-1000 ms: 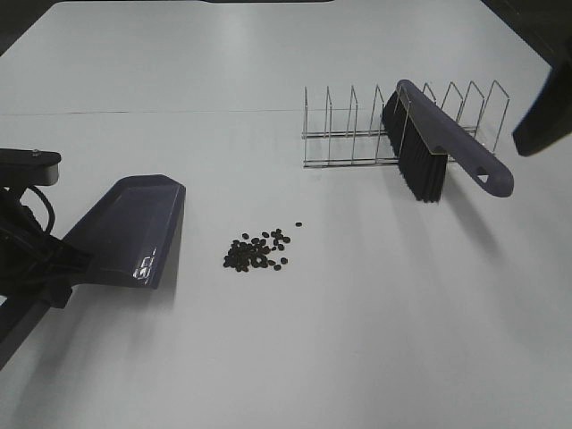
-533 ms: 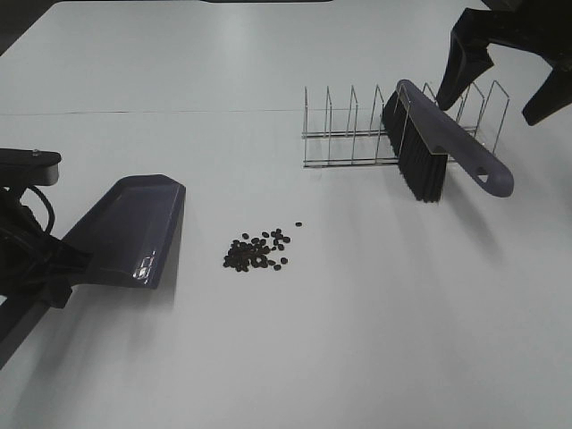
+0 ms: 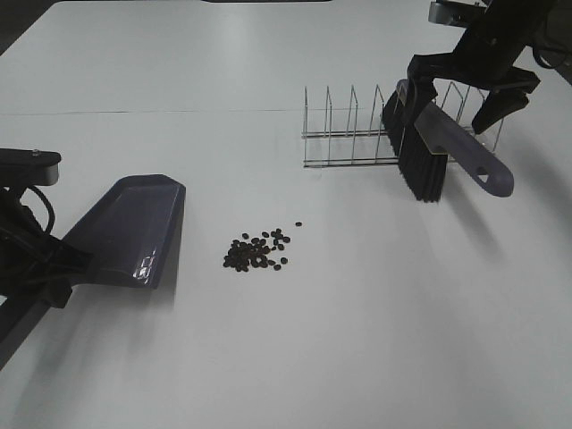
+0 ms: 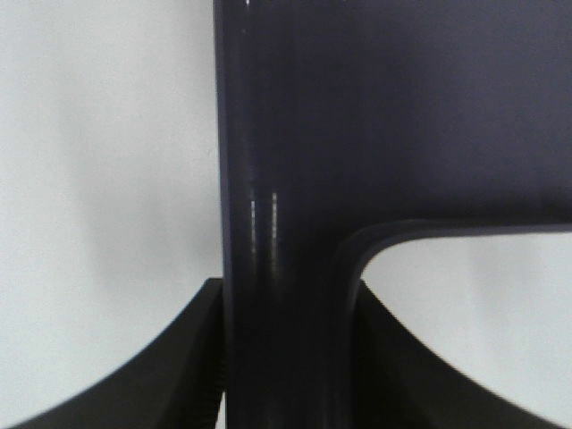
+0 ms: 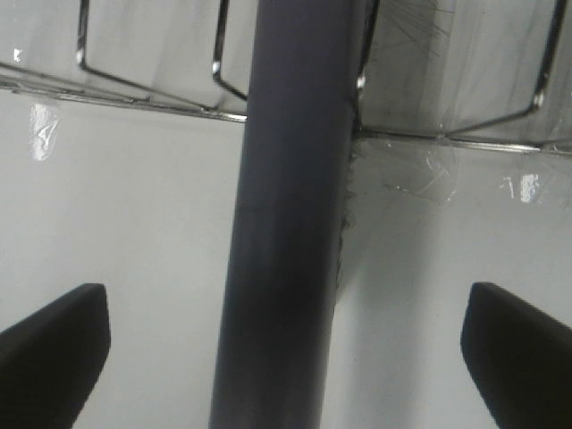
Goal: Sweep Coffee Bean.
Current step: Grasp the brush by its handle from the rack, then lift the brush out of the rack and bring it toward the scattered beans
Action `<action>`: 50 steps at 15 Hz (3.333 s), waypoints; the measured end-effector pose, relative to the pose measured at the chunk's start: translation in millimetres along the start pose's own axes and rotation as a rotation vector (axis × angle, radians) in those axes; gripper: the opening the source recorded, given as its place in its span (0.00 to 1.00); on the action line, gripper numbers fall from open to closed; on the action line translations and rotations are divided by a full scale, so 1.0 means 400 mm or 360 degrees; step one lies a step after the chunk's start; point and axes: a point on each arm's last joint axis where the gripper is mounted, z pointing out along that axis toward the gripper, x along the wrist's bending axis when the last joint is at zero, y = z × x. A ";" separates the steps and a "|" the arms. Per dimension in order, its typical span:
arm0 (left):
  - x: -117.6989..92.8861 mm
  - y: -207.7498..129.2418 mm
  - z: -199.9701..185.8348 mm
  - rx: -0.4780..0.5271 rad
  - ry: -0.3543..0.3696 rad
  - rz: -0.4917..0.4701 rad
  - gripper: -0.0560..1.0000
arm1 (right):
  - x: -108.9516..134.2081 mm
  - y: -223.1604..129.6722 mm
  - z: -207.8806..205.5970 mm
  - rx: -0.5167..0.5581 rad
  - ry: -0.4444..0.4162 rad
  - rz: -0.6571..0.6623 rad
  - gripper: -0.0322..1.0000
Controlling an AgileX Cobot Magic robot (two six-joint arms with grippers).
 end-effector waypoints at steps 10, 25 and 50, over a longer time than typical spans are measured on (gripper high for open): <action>0.000 0.000 0.000 0.0000 0.0000 0.0000 0.36 | -0.020 0.012 0.116 0.0102 0.0006 0.0017 0.95; 0.001 0.000 0.000 -0.0001 0.0008 0.0012 0.36 | -0.025 0.014 0.121 0.0106 -0.0045 -0.0007 0.54; 0.000 0.000 0.000 0.0000 0.0003 0.0004 0.36 | -0.021 0.004 0.091 0.0103 -0.0060 -0.0011 0.56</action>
